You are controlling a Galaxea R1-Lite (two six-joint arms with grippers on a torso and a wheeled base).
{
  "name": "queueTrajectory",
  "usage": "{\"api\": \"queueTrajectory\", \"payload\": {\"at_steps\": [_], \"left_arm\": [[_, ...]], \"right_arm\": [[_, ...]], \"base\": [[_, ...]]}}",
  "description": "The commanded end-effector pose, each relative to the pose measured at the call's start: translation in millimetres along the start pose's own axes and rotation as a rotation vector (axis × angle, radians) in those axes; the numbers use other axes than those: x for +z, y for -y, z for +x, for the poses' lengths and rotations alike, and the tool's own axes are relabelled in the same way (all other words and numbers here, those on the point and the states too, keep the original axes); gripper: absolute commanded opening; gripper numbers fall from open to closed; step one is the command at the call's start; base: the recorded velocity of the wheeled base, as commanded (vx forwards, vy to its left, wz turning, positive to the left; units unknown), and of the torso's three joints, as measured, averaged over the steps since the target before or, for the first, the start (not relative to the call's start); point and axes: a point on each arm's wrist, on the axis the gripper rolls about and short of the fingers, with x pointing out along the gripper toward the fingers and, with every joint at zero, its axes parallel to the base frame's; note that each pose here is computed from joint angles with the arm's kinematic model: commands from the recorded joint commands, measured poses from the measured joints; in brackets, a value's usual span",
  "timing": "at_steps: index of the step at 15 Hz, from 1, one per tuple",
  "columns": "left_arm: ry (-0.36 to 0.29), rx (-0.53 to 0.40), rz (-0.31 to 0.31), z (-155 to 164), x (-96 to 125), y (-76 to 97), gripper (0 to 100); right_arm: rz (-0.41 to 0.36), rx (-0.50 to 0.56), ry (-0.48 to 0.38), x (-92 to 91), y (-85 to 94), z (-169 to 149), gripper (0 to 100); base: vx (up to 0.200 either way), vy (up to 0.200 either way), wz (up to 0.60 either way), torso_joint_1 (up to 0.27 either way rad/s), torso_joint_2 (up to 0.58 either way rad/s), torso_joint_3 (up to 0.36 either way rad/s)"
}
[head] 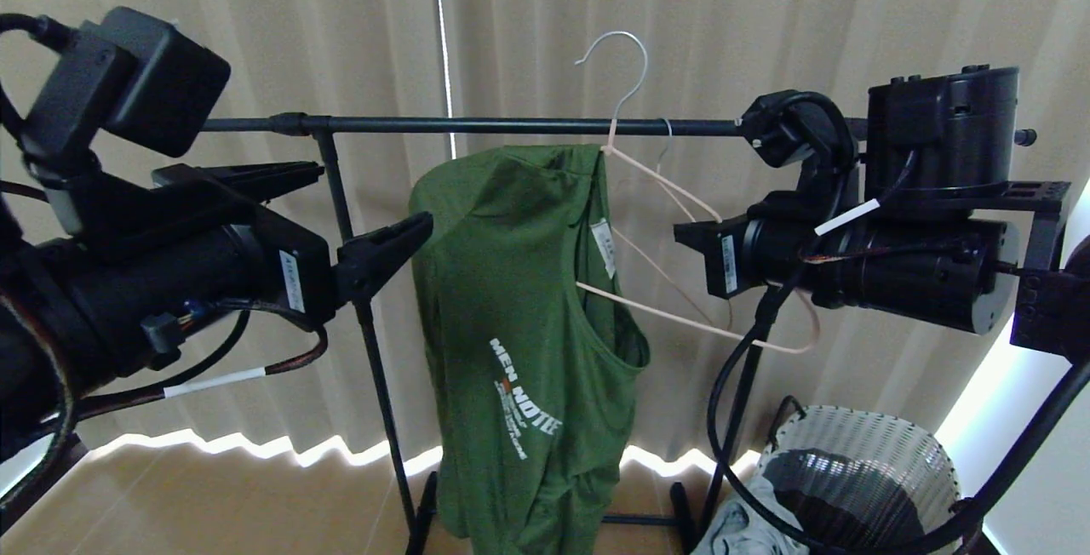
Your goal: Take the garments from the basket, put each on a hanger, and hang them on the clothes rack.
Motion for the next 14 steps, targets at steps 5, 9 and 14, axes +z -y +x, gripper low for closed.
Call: {"api": "queueTrajectory", "payload": {"at_steps": [5,9,14], "left_arm": [[0.006,0.030,0.239,-4,3,-6.8,100],[-0.017,0.021,0.262,10,1,-4.9,100],[-0.047,-0.037,0.327,16,-11,-0.3,100]], "right_arm": [[-0.074,0.003,0.050,1.9,3.2,-2,0],[-0.150,0.091,0.069,-8.3,0.3,0,0],[-0.167,0.156,0.089,-16.2,-18.0,2,0]], "base": [[0.000,0.000,0.00,0.000,0.00,0.000],[0.000,0.000,0.00,0.000,0.00,0.000],[0.000,0.000,0.00,0.000,0.00,0.000]]}}
